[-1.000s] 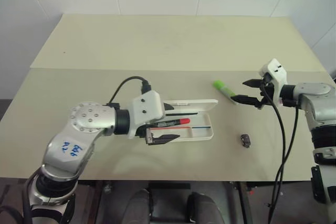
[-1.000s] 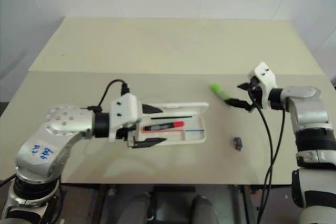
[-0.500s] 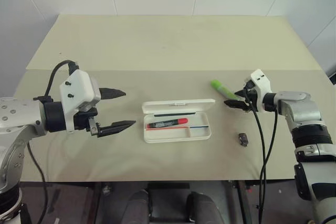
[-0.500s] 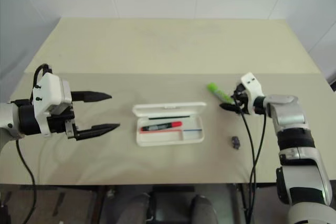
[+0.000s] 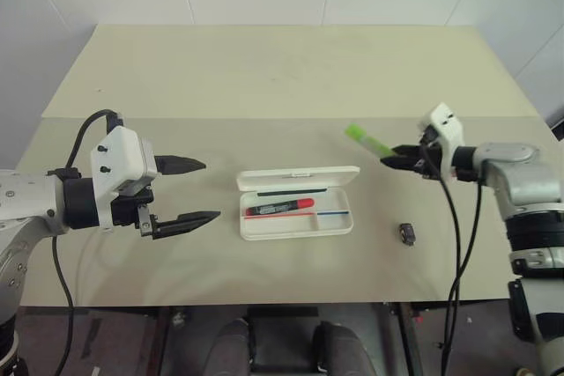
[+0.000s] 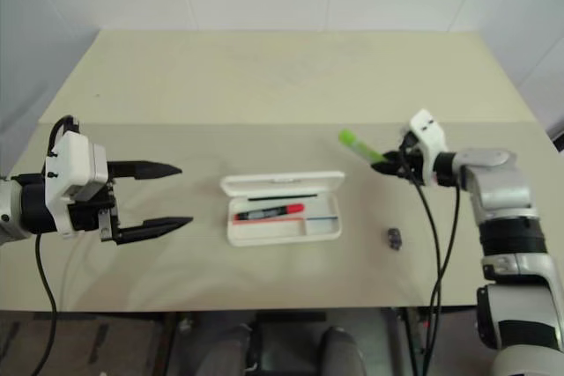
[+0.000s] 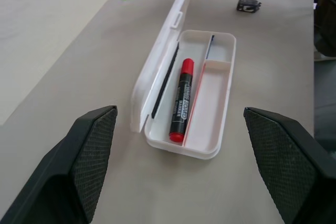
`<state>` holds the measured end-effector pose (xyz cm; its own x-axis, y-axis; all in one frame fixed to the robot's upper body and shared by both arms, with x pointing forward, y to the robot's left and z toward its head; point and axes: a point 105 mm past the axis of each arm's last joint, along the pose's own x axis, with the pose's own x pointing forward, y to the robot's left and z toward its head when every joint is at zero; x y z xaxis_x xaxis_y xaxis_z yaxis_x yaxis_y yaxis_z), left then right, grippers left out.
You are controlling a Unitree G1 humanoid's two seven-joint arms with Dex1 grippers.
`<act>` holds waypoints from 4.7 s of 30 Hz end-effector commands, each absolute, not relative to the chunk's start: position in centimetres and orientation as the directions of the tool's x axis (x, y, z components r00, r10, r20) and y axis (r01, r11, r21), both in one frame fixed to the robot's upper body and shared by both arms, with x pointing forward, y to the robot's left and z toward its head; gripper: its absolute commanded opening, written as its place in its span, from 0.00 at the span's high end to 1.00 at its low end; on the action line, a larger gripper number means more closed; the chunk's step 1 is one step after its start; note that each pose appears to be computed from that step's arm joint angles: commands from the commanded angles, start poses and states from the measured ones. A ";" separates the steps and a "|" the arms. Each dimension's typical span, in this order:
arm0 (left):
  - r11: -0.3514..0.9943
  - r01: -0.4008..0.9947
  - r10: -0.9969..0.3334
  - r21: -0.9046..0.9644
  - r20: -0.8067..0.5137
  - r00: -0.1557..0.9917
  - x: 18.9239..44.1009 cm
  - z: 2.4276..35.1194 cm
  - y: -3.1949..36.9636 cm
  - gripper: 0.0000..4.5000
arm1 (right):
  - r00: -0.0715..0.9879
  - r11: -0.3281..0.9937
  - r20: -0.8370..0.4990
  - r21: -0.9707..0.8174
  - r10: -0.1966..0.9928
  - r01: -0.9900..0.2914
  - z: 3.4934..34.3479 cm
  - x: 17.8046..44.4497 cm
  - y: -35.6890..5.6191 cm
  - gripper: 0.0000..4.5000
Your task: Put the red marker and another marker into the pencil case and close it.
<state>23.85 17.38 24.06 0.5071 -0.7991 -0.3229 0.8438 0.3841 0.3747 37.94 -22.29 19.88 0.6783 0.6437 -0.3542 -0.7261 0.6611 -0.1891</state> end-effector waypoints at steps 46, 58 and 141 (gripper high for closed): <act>0.351 0.878 -0.718 0.324 -0.509 0.475 22.3 20.3 17.5 0.08 | 0.092 -0.092 -0.557 -0.292 0.825 -0.952 14.8 29.8 -6.7 0.76; 0.357 0.874 -0.715 0.328 -0.506 0.482 22.4 20.3 17.4 0.08 | 0.091 -0.084 -0.539 -0.290 0.837 -0.953 15.1 29.9 -5.7 0.37; 0.209 0.917 -0.826 0.339 -0.440 0.351 26.3 19.4 14.0 0.08 | 0.463 0.567 -0.658 -0.065 0.594 -0.821 18.2 26.8 -13.6 0.92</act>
